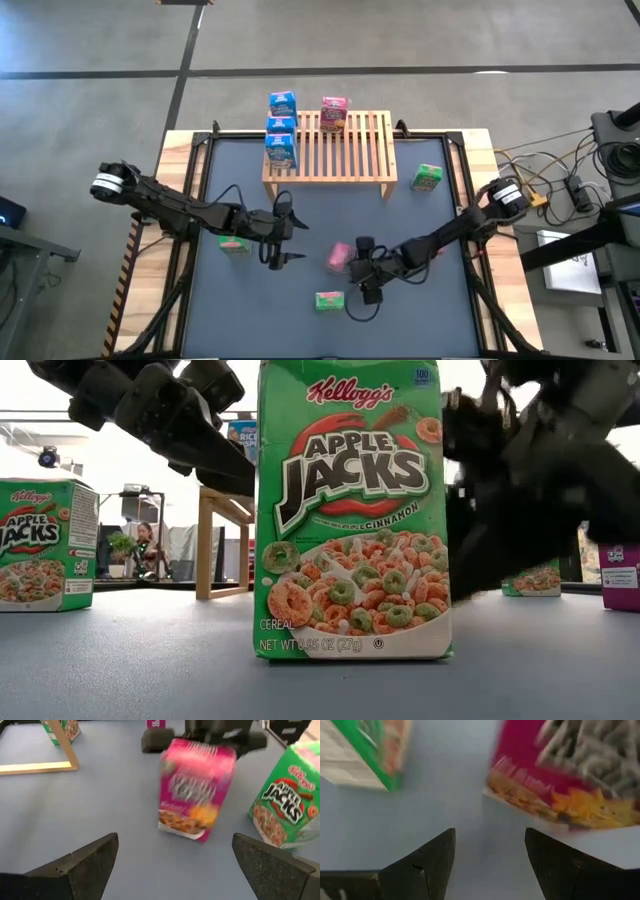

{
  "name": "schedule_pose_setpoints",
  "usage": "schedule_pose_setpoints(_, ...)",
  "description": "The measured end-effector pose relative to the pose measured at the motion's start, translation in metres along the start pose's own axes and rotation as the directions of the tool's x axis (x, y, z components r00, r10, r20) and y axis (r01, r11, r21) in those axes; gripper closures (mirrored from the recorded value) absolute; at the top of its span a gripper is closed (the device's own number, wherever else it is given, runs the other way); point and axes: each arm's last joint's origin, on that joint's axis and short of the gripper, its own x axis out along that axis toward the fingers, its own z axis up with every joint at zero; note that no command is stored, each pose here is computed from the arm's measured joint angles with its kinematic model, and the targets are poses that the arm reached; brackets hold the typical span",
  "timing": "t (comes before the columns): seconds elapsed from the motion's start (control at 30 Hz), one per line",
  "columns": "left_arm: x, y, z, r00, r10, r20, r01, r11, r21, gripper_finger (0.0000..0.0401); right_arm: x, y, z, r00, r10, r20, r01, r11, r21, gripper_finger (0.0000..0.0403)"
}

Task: Stack cereal on shelf
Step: Put the left pink cereal box on the shelf aligned with the other pink cereal box

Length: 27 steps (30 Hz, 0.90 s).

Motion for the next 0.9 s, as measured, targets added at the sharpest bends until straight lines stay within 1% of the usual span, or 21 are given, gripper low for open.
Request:
schedule_pose_setpoints(0.13, 0.001, 0.000, 0.001, 1.000, 0.000, 0.010, 0.001, 0.994, -0.106, 0.0027, -0.001, 0.000, 0.003, 1.000, -0.001, 0.021, 0.001, 1.000, 0.006, 0.0172)
schedule_pose_setpoints(0.23, 0.004, -0.001, 0.001, 1.000, -0.003, 0.031, 0.008, 0.990, -0.139, 0.0027, 0.000, 0.000, 0.002, 1.000, -0.003, 0.014, 0.003, 1.000, 0.002, 0.0172)
schedule_pose_setpoints(0.4, 0.016, -0.003, -0.006, 1.000, -0.007, 0.011, 0.009, 0.989, -0.147, 0.0027, 0.000, 0.000, 0.003, 1.000, -0.007, 0.023, 0.007, 1.000, 0.002, 0.0172)
schedule_pose_setpoints(0.57, 0.033, -0.005, -0.014, 0.999, -0.036, -0.008, 0.035, 0.985, -0.167, 0.0027, 0.000, 0.000, 0.003, 1.000, -0.008, 0.025, 0.008, 1.000, 0.002, 0.0172)
schedule_pose_setpoints(0.77, 0.044, -0.007, -0.015, 0.997, -0.070, -0.029, 0.064, 0.984, -0.167, 0.0027, 0.000, 0.000, 0.003, 1.000, -0.011, 0.024, 0.011, 1.000, 0.002, 0.0172)
schedule_pose_setpoints(0.9, 0.049, -0.009, -0.011, 0.996, -0.086, -0.027, 0.081, 0.984, -0.158, 0.0027, 0.000, 0.000, 0.003, 1.000, -0.014, 0.023, 0.014, 1.000, 0.001, 0.0172)
